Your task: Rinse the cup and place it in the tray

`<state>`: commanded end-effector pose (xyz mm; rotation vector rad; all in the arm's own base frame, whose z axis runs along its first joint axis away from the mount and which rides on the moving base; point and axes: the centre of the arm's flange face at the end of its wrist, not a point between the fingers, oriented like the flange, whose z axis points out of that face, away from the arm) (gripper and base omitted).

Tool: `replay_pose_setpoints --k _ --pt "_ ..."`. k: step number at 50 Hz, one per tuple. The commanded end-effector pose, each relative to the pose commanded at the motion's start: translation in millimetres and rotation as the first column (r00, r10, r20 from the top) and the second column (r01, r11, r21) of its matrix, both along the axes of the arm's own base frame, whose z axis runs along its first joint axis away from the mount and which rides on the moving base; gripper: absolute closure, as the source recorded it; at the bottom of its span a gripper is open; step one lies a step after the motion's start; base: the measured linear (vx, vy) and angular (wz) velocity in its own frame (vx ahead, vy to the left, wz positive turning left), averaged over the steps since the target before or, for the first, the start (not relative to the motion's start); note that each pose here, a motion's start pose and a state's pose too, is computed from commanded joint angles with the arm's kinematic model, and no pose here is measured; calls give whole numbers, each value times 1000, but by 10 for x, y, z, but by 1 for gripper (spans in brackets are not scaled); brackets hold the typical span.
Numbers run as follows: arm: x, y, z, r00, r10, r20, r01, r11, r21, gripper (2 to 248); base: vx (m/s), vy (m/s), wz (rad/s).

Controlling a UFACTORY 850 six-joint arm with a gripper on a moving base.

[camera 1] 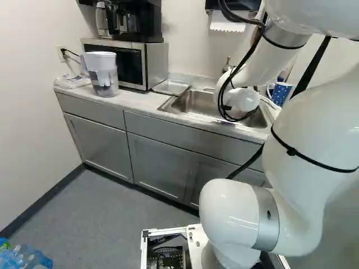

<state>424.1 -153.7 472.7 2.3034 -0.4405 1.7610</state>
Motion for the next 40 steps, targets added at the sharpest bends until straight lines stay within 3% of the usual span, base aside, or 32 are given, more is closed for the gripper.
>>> replay_pose_setpoints --k 40 --pt "48 501 0 994 110 1 -110 994 0 127 0 0 0"
